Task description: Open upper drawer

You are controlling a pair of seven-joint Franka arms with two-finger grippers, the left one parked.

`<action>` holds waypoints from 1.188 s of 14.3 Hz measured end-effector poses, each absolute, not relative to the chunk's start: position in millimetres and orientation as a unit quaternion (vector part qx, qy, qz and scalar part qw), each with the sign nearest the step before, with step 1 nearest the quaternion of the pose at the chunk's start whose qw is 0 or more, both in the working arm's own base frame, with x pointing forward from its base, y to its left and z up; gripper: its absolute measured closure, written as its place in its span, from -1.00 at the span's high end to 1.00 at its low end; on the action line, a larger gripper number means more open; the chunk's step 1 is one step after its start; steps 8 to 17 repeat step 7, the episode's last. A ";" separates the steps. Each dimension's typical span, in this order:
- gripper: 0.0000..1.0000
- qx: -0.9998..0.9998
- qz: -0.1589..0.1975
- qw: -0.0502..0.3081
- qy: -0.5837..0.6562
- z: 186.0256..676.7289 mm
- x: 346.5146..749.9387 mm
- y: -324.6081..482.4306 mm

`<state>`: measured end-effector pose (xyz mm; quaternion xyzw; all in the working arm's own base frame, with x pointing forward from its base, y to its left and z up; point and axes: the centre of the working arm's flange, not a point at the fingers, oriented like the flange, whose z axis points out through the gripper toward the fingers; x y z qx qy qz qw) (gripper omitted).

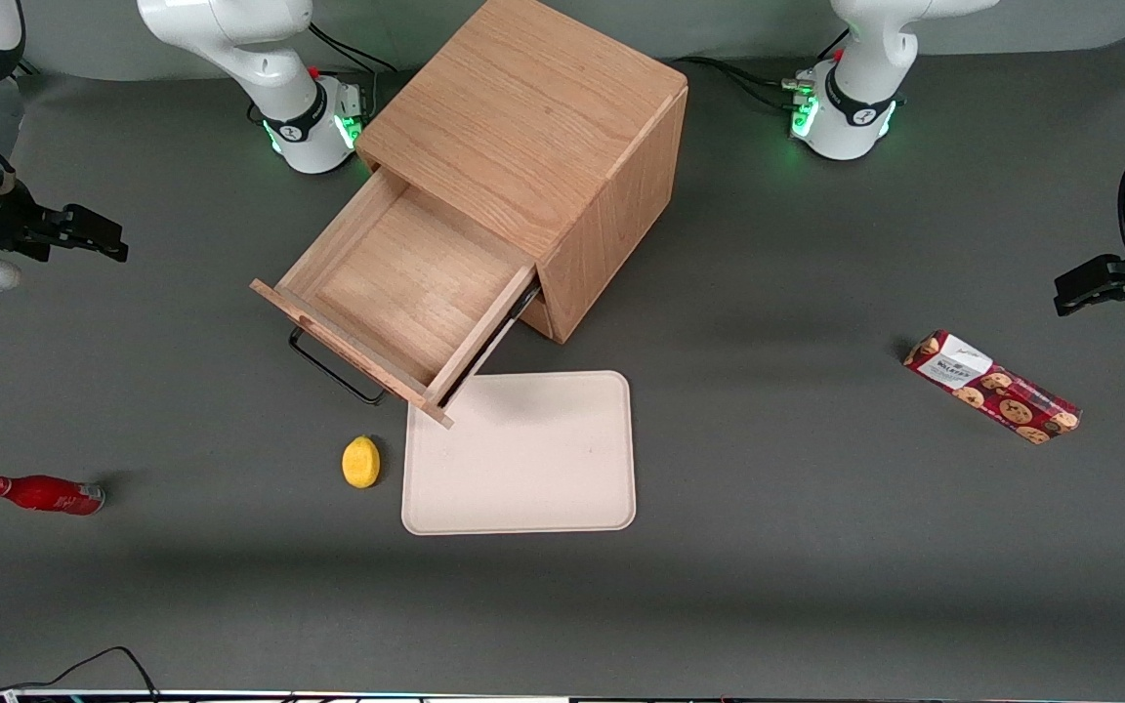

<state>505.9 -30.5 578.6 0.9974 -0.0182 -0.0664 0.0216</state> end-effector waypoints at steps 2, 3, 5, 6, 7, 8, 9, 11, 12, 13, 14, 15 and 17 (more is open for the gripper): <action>1.00 0.997 -0.070 0.023 -0.018 569.7 518.3 -30.1; 1.00 0.997 -0.072 0.025 -0.018 565.5 527.6 -29.9; 1.00 0.997 -0.075 0.027 -0.019 559.2 541.6 -29.5; 1.00 0.997 -0.074 0.028 -0.020 559.1 545.1 -29.7; 1.00 0.997 -0.072 0.027 -0.021 560.8 546.8 -31.0; 1.00 0.997 -0.072 0.027 -0.021 560.8 546.8 -31.0; 1.00 0.997 -0.072 0.027 -0.021 560.8 546.8 -31.0; 1.00 0.997 -0.072 0.027 -0.021 560.8 546.8 -31.0; 1.00 0.997 -0.072 0.027 -0.021 560.8 546.8 -31.0; 1.00 0.997 -0.072 0.027 -0.021 560.8 546.8 -31.0; 1.00 0.997 -0.072 0.027 -0.021 560.8 546.8 -31.0; 1.00 0.997 -0.072 0.027 -0.021 560.8 546.8 -31.0; 1.00 0.997 -0.072 0.027 -0.021 560.8 546.8 -31.0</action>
